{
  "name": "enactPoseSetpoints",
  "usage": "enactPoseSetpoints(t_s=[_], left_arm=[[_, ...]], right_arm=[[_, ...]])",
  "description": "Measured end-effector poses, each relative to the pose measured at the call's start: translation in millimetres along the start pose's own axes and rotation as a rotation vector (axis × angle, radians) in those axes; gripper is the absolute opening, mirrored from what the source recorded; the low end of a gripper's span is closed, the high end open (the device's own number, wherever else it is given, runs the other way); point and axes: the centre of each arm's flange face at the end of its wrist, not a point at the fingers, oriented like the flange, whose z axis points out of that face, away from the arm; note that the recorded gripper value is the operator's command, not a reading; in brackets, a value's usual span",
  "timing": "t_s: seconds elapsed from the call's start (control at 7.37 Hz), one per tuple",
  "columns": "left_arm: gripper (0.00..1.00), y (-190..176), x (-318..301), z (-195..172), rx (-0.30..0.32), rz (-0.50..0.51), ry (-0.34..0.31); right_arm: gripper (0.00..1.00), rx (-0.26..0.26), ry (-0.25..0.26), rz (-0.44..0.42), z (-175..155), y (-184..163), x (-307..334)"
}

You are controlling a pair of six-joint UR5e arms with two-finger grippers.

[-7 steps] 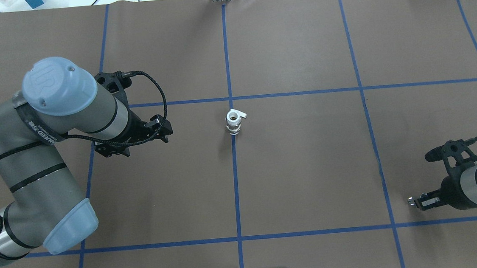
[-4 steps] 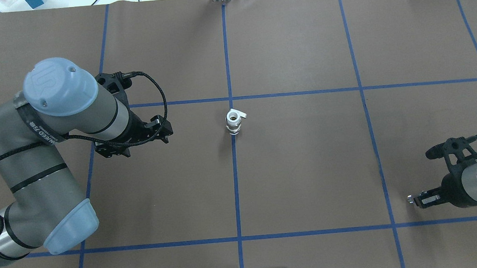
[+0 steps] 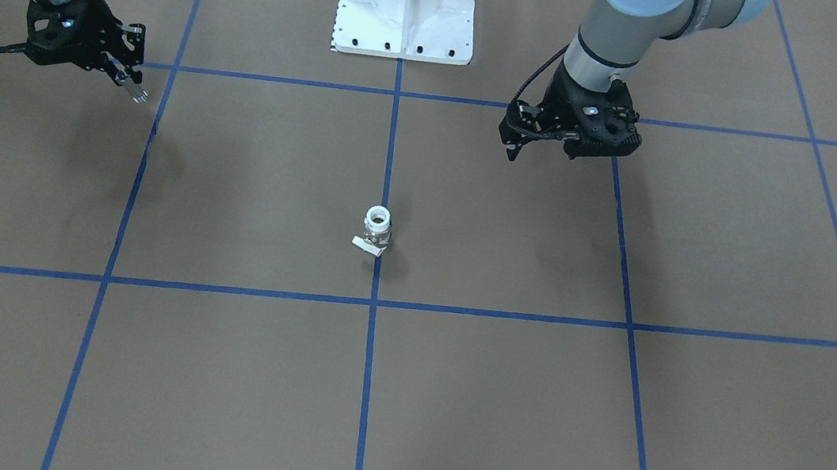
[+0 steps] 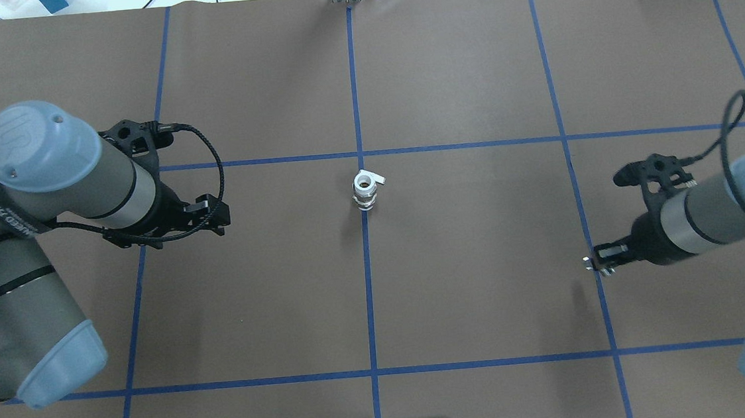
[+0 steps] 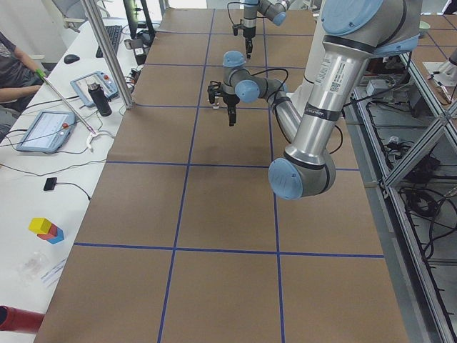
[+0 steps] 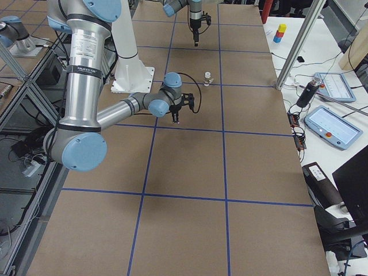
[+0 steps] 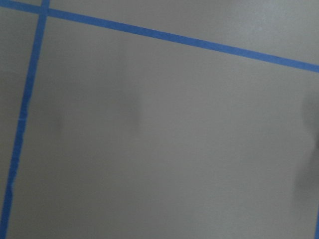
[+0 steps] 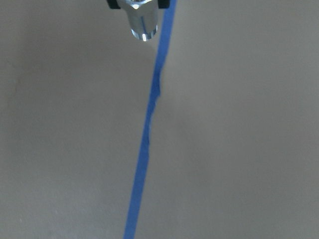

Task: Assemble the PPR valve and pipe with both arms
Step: 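Carry the fitting above the valve with the right gripper while the left arm draws back, then lower the fitting onto the valve top and press it in with the right gripper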

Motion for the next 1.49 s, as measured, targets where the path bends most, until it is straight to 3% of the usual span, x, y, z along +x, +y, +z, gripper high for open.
enactPoseSetpoints(t_s=[0.27,0.54,0.81,1.09,1.49], left_arm=[[1.0,-15,-53,3,0.011,0.071,-0.055],[1.0,-22,-104,14,0.007,0.125,-0.104],[1.0,-25,-159,28,0.005,0.163,-0.07],[1.0,-29,-202,32,-0.002,0.193,-0.048],[1.0,-30,-213,31,-0.001,0.2,-0.047]], right_arm=[[0.0,-0.012,0.047,0.076,-32,-64,-105],[0.0,-0.006,0.047,0.233,-50,-119,-206],[0.0,0.001,0.036,0.387,-55,-157,-271],[0.0,0.011,0.011,0.54,-45,-191,-313],[0.0,0.013,-0.001,0.609,-36,-202,-324]])
